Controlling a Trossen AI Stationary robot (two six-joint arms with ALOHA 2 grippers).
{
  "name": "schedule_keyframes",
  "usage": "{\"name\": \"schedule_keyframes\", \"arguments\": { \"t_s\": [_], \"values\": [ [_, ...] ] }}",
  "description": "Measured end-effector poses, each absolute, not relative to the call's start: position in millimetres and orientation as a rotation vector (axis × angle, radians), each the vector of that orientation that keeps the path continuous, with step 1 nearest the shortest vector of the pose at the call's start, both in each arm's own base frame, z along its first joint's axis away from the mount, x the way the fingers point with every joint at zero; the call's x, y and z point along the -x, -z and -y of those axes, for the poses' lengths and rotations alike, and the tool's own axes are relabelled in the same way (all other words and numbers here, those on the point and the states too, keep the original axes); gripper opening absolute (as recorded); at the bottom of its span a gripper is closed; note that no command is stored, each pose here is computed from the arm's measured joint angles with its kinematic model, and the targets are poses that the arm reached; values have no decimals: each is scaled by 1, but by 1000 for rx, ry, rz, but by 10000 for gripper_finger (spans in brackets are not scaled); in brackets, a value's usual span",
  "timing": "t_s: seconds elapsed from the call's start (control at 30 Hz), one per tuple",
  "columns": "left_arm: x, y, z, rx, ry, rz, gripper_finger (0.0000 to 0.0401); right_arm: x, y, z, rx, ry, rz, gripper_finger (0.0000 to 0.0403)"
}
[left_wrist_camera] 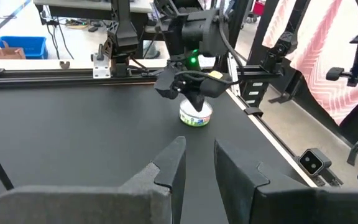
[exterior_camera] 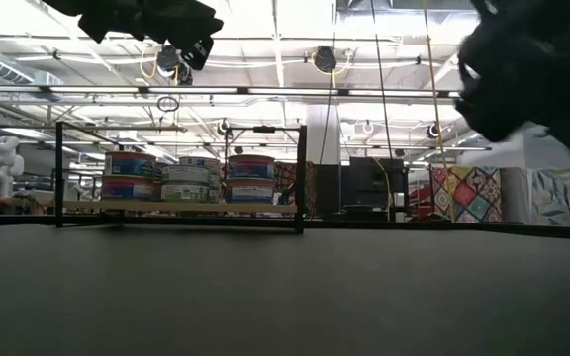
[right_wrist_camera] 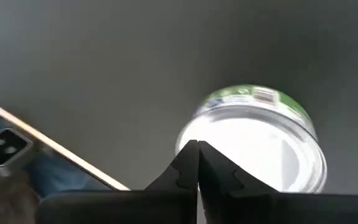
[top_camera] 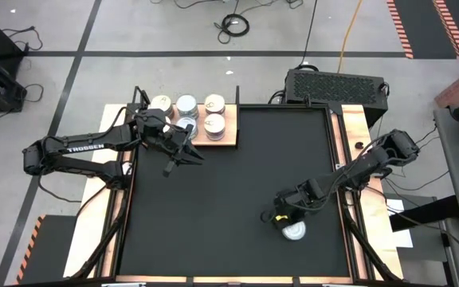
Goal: Stack canned seafood by type on shelf
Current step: Stack the green tuna can on top of the green tuna can on the shelf
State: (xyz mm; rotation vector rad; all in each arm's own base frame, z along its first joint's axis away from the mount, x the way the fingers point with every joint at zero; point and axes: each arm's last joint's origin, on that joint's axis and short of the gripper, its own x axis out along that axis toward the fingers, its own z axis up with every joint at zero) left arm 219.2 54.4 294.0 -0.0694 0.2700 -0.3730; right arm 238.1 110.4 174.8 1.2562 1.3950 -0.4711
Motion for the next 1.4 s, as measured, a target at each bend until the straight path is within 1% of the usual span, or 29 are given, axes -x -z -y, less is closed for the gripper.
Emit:
{"name": "schedule_keyframes", "arguments": {
  "t_s": [0.2,0.27,0.33,0.43,0.5,0.67,0.83,0.97,1.1,1.4],
  "values": [
    [-220,-295,-55,58,373,-254,83,-262,-198,-93,-1194,431,-1214,0],
    [-220,-296,-55,56,373,-250,83,-266,-204,-90,-1182,426,-1196,0],
    [-220,-296,-55,57,374,-251,83,-260,-205,-92,-1194,451,-1287,0],
    [-220,-295,-54,69,384,-256,83,-239,-200,-101,-1192,532,-1533,0],
    [-220,-295,-53,73,392,-262,83,-230,-199,-106,-1183,544,-1641,0],
    [-220,-295,-49,72,412,-265,83,-215,-200,-117,-1180,559,-1811,0],
    [-221,-296,-47,55,423,-250,83,-200,-186,-125,-1136,594,-1868,0],
    [-221,-296,-47,30,425,-243,83,-193,-168,-131,-1167,584,-1851,0],
    [-222,-297,-47,-4,428,-226,83,-196,-158,-135,-1261,556,-1788,0],
    [-230,-287,-51,-84,388,-257,83,-225,-161,-127,-1453,524,-1471,0]
  ]
}}
